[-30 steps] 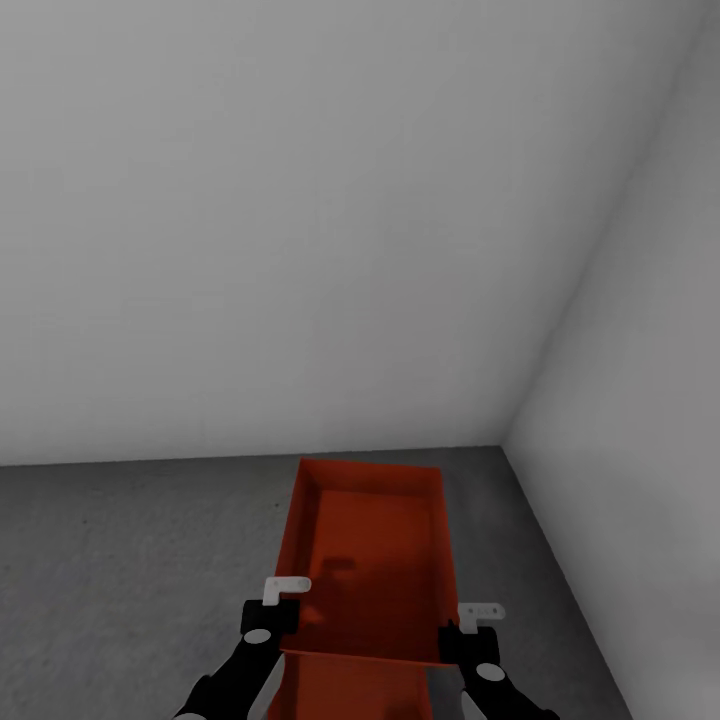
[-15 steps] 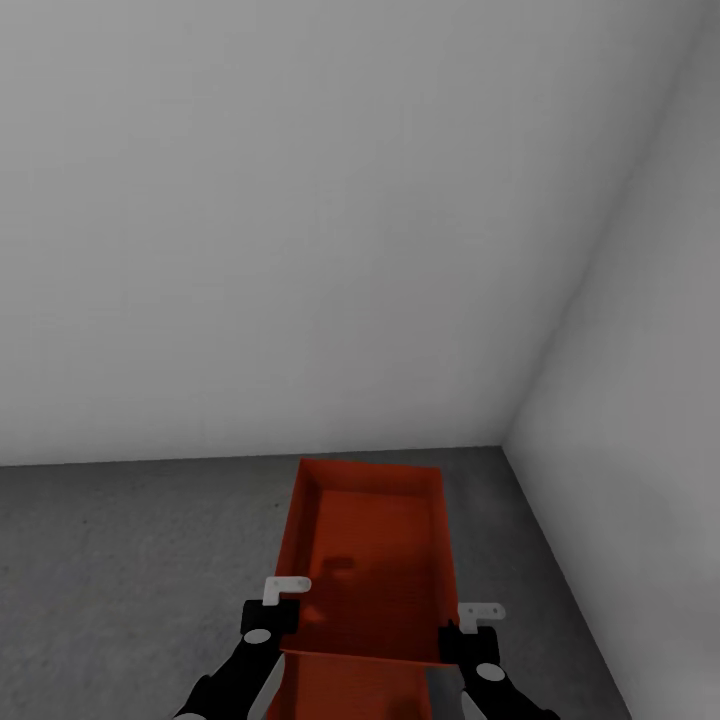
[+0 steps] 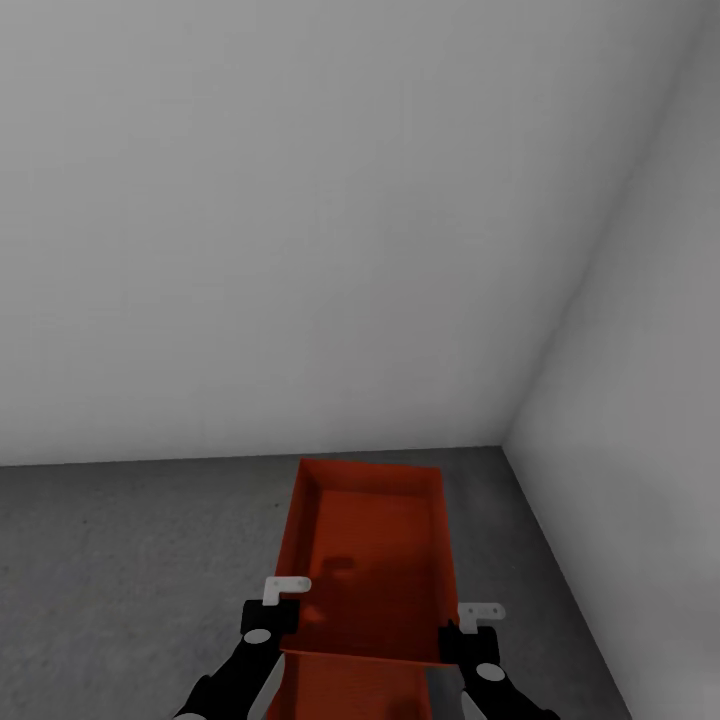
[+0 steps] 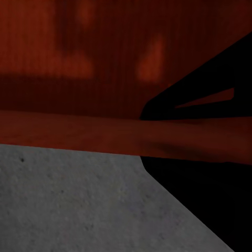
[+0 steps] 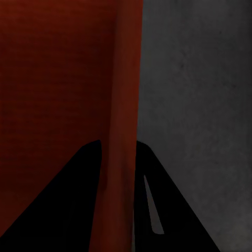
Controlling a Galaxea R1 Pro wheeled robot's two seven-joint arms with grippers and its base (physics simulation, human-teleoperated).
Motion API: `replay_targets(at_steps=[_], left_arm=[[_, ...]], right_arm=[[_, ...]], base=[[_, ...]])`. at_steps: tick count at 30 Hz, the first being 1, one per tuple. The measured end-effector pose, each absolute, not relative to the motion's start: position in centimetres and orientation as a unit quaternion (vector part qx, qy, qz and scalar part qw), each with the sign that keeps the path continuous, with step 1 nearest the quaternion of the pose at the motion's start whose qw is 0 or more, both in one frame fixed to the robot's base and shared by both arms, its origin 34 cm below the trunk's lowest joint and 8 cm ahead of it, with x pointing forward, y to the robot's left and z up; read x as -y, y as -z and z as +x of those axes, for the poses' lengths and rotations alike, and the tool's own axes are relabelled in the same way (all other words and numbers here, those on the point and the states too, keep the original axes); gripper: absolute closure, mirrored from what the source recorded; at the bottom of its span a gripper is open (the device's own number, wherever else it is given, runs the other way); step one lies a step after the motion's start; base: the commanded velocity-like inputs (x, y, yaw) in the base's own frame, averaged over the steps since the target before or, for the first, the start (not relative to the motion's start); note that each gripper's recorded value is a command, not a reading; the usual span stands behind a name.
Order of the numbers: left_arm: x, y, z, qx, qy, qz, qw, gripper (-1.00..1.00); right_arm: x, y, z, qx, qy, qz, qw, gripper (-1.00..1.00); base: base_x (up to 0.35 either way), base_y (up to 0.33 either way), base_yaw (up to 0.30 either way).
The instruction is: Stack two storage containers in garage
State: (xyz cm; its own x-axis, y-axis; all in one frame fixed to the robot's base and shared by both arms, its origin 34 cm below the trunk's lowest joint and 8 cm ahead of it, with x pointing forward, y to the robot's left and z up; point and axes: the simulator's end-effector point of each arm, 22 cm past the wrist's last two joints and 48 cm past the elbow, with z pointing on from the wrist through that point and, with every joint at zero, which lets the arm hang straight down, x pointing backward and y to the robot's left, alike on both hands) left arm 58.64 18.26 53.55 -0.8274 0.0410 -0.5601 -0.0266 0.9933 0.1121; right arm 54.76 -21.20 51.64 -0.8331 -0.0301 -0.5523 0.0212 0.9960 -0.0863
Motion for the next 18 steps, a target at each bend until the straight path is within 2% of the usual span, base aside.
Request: replay_targets(at_steps=[18], left_arm=[[-18.26, -53.55, 58.64, -0.954, -0.058, 0.004, 0.294, 1.0]], right_arm=[[21.19, -51.64, 54.75, -0.956, 0.044, -0.002, 0.289, 1.0]], base=[[0.0, 0.0, 0.0]])
